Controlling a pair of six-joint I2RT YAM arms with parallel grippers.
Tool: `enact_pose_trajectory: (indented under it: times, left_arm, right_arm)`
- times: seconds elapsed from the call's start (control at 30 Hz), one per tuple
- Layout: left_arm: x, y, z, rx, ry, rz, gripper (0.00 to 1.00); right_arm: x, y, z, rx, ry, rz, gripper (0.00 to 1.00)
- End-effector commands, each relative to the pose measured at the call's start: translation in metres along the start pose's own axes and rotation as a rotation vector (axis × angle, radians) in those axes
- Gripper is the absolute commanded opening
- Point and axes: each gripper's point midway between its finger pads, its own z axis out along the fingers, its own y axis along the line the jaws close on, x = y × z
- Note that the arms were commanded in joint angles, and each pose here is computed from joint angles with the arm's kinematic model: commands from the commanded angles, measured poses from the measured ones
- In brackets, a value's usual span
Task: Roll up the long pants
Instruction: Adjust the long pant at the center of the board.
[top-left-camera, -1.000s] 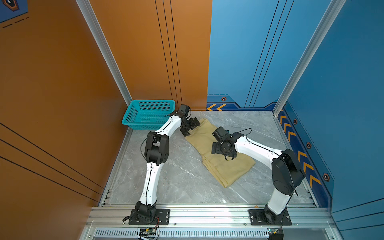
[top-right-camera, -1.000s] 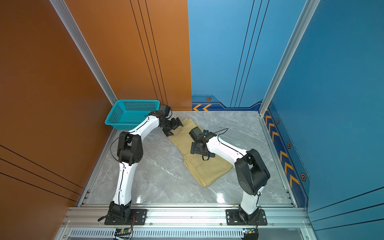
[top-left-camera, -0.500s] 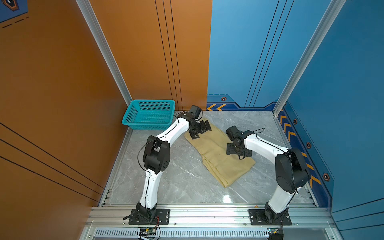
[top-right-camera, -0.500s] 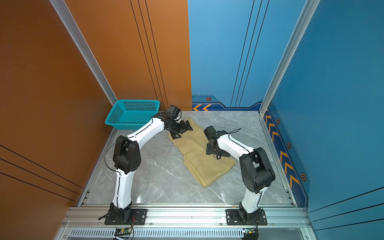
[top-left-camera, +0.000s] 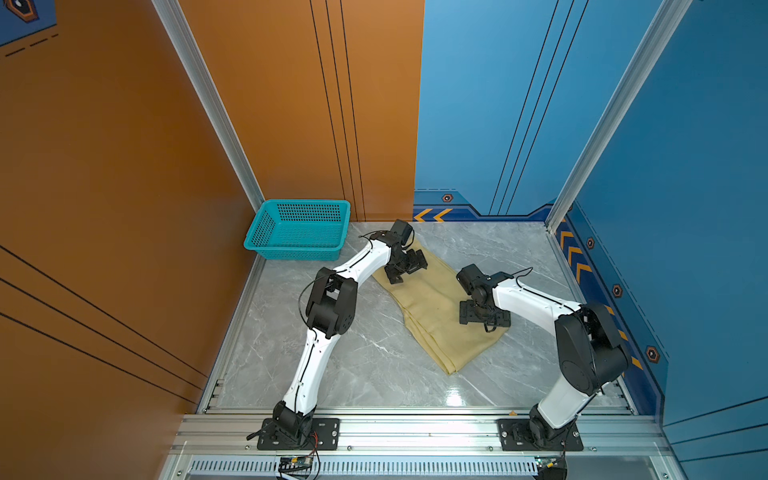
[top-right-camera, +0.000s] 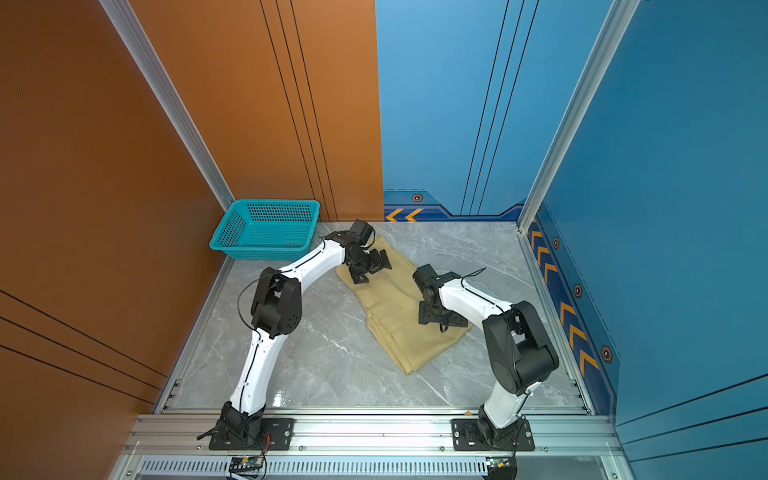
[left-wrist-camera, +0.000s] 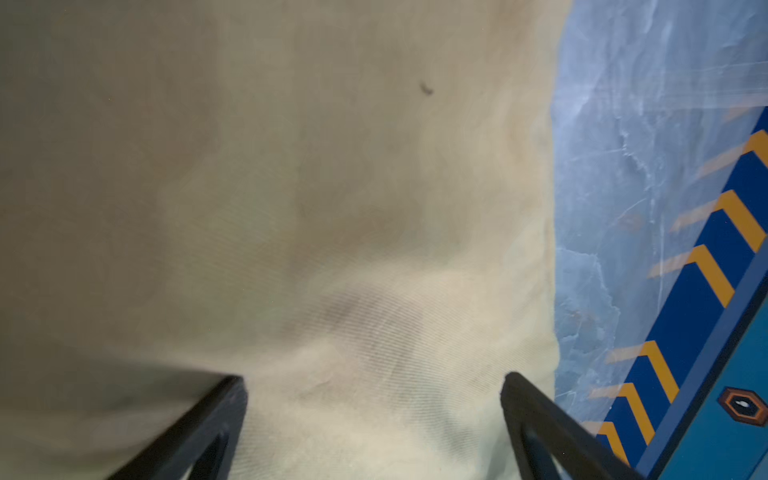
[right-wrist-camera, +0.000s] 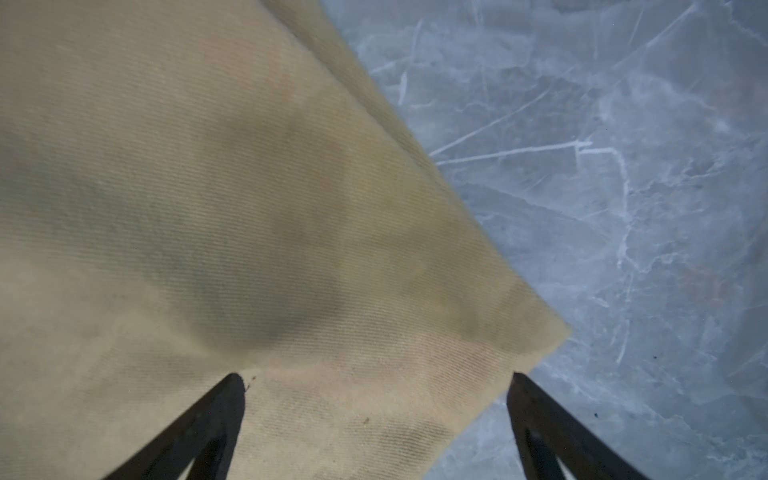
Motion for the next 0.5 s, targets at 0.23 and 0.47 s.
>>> enact_pose_trajectory:
  times: [0.23, 0.47]
  left_arm:
    - [-0.041, 0.005, 0.027, 0.037, -0.014, -0.088, 0.98]
    - [-0.064, 0.002, 0.021, 0.097, -0.023, -0.107, 0.98]
  right_arm:
    - [0.043, 0.055, 0.001, -0.044, 0.041, -0.111, 1.0]
    - [0.066, 0.128, -0.008, -0.109, 0.029, -0.208, 1.0]
